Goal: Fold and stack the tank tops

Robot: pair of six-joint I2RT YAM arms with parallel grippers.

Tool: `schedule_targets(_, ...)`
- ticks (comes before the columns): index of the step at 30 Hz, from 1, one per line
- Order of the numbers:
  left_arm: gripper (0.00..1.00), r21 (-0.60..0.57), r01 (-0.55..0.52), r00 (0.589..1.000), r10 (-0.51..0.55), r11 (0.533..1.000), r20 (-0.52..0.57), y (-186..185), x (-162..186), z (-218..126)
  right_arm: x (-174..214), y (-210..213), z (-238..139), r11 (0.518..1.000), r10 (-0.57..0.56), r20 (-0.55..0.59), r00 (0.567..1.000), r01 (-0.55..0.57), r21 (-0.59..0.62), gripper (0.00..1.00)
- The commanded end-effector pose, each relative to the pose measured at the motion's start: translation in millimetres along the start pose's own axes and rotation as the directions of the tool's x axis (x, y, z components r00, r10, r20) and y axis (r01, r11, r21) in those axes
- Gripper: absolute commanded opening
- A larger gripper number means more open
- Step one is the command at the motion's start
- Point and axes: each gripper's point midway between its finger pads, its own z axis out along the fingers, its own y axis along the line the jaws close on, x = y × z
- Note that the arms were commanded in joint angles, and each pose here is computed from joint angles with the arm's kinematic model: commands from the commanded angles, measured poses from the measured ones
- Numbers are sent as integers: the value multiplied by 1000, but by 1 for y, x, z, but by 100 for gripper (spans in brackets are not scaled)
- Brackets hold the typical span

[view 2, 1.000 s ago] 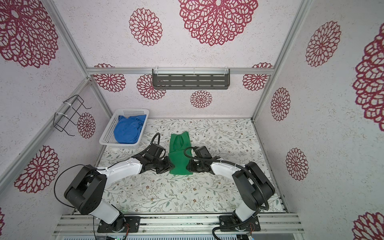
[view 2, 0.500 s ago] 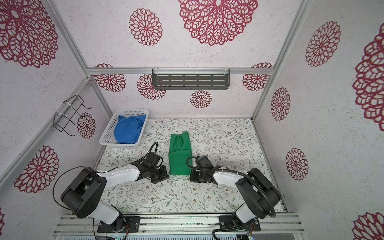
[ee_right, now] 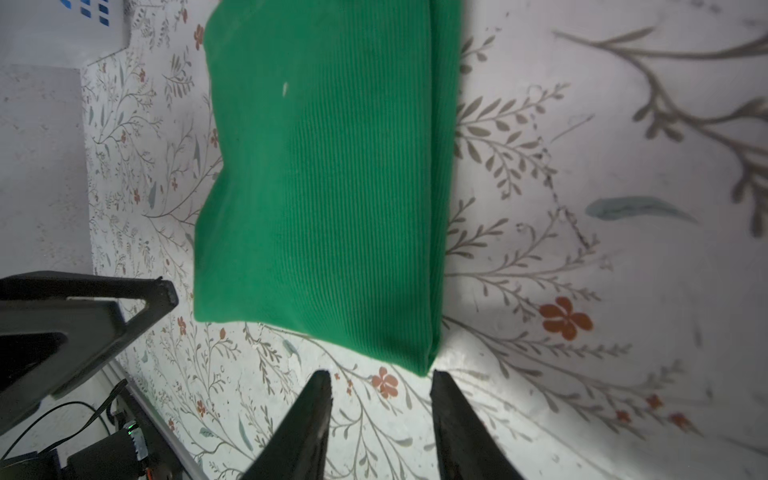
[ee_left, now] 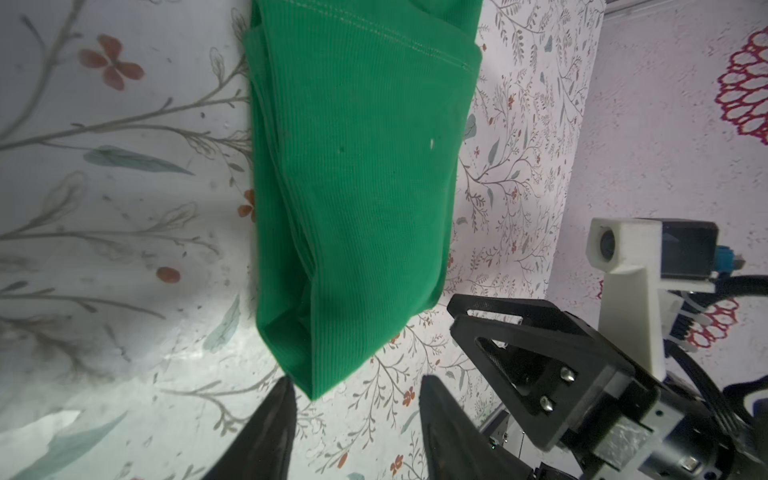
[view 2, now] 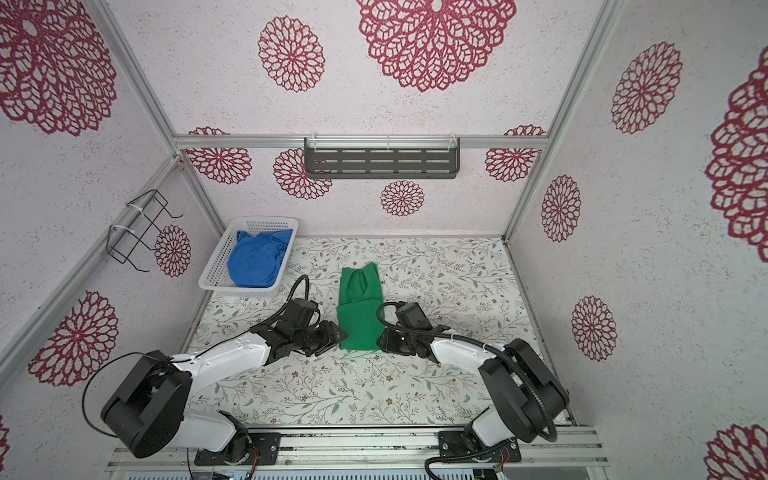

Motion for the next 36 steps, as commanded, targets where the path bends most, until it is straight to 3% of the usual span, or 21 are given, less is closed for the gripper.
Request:
schedule_targets(1, 47, 42, 1, 1000, -2, 999, 13, -8, -4, 8, -14, 13, -1, 998, -41, 26, 999, 43, -41, 43)
schedule_targets(7, 25, 43, 1, 1000, 0, 999, -6, -10, -4, 15, -13, 14, 9, 998, -40, 6, 999, 40, -53, 38)
schedule_targets(11, 1, 5, 1, 999, 0, 1000, -40, 3, 5, 18, -12, 12, 8, 998, -34, 6, 999, 34, -50, 17)
schedule_targets(12, 0, -5, 1, 999, -2, 1000, -48, 6, 6, 19, -10, 10, 8, 998, -32, 2, 999, 32, -46, 13)
schedule_targets(19, 0, -53, 25, 995, -30, 998, -94, 32, 21, 29, 6, -4, 5, 999, 37, 4, 999, -37, -34, 0)
schedule_targets(26, 0, -104, 41, 994, -51, 994, -99, 60, 33, 23, 30, -15, -4, 995, 96, 8, 995, -96, -29, 0)
schedule_targets(36, 0, -141, 34, 996, -46, 989, -81, 66, 31, 7, 54, -19, -7, 991, 130, -26, 991, -130, -2, 0)
